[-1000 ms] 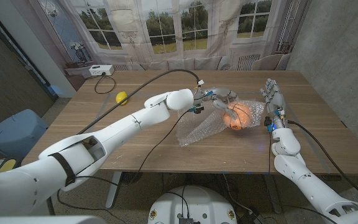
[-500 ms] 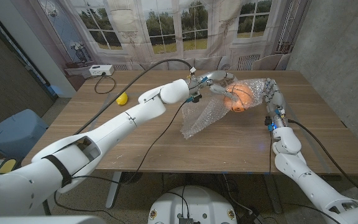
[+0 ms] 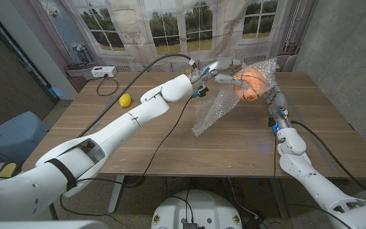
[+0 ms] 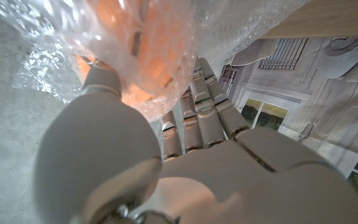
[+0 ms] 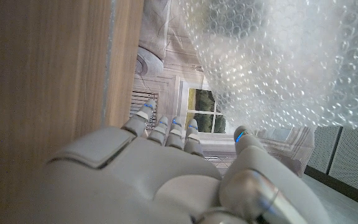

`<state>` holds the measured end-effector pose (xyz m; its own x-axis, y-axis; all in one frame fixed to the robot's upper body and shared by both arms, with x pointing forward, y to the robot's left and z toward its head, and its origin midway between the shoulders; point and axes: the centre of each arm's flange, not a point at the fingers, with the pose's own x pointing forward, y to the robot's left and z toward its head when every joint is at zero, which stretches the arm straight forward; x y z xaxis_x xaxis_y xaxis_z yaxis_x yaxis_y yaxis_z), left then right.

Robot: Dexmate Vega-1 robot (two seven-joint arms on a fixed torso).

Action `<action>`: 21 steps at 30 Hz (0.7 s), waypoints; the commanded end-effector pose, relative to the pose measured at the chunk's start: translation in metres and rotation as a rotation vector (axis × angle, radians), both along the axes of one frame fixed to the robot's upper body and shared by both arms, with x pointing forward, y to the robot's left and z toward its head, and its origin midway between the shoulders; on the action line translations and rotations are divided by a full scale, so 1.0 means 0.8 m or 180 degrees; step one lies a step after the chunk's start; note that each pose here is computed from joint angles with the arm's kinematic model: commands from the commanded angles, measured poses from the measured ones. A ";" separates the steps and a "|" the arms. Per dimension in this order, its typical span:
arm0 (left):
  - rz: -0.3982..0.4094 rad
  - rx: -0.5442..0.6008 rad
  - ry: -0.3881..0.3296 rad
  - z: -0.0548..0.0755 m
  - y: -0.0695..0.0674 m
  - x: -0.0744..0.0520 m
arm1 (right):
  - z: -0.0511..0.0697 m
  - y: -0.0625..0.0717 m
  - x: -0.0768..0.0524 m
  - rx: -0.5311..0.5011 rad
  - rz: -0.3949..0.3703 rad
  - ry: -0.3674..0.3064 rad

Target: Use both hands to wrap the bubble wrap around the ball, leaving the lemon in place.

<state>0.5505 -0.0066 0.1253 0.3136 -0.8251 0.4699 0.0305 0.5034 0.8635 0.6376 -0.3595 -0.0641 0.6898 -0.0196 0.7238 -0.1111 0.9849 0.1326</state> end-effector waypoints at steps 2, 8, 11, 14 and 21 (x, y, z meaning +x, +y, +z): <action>-0.0584 -0.0415 0.0352 0.014 0.009 -0.005 | 0.007 0.011 0.009 -0.0104 0.0097 0.0078; -0.0794 -0.0680 0.0568 0.012 0.036 -0.006 | 0.015 0.013 0.014 -0.0167 0.0132 0.0141; -0.0935 -0.0807 0.0686 0.011 0.048 -0.007 | 0.023 0.019 0.021 -0.0194 0.0222 0.0154; -0.1047 -0.0935 0.0739 0.010 0.061 -0.010 | 0.031 0.026 0.027 -0.0221 0.0343 0.0150; -0.1321 -0.1191 0.0886 0.005 0.086 -0.010 | 0.051 0.042 0.034 -0.0286 0.0614 0.0122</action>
<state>0.5444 0.0323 0.1322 0.1971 -0.7604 0.6188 0.3574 0.6435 0.6769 0.6553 -0.3417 -0.0427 0.7137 0.0872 0.6949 -0.1967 0.9773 0.0793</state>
